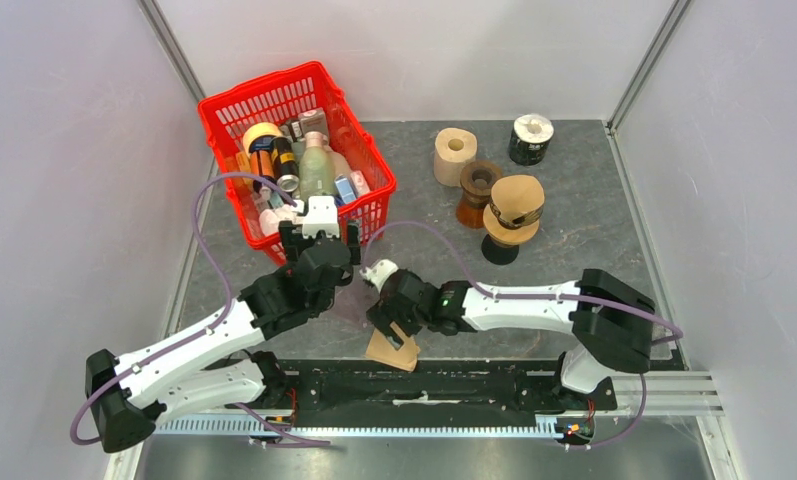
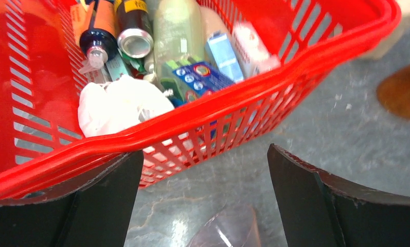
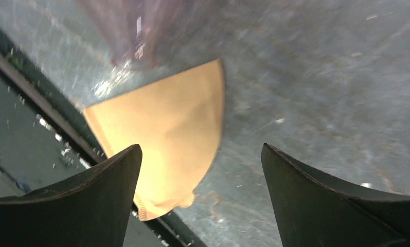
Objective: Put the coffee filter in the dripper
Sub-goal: Pick up the coffee filter from the center of the board.
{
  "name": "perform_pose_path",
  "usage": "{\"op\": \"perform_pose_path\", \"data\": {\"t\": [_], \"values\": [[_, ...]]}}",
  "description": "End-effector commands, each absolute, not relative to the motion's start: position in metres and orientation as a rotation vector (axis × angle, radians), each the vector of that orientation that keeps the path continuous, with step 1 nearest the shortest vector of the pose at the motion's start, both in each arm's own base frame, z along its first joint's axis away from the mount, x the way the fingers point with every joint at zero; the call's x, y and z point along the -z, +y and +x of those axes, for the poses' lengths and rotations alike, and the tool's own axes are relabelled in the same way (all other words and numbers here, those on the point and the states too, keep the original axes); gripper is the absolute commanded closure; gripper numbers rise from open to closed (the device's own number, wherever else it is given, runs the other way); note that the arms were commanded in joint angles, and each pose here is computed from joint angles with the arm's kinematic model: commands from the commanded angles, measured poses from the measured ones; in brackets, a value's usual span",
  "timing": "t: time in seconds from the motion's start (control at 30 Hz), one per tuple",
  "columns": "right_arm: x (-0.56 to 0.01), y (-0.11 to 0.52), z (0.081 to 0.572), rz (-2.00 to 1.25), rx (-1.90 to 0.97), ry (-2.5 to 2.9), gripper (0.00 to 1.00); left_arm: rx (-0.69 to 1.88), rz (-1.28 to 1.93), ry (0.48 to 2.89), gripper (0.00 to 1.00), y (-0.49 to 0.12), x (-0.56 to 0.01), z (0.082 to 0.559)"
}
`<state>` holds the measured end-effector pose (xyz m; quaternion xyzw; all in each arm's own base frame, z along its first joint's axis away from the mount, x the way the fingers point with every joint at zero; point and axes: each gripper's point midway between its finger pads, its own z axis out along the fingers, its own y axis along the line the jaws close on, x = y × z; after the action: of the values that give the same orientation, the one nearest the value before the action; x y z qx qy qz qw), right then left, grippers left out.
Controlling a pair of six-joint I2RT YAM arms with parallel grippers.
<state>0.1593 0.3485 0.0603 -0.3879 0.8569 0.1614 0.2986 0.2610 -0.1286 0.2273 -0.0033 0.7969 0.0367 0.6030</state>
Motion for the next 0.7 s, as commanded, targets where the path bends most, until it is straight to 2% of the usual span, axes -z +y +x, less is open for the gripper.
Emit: {"op": "perform_pose_path", "data": {"t": [0.0, 0.17, 0.37, 0.67], "values": [[-0.045, 0.347, 0.132, -1.208, -0.403, 2.256, 0.06, -0.100, -0.255, 1.665, 0.03, -0.107, -0.274, 0.274], [-0.066, 0.348, 0.135, -1.167, -0.436, 2.192, 0.06, -0.092, -0.244, 1.660, 0.03, -0.110, -0.273, 0.275], [-0.041, 0.341, 0.131, -1.211, -0.372, 2.255, 0.07, -0.050, -0.249, 1.650, 0.03, -0.112, -0.278, 0.274], [-0.015, 0.329, 0.137, -1.148, -0.250, 2.339, 0.17, -0.021, -0.266, 1.624, 0.03, -0.110, -0.283, 0.272]]}}
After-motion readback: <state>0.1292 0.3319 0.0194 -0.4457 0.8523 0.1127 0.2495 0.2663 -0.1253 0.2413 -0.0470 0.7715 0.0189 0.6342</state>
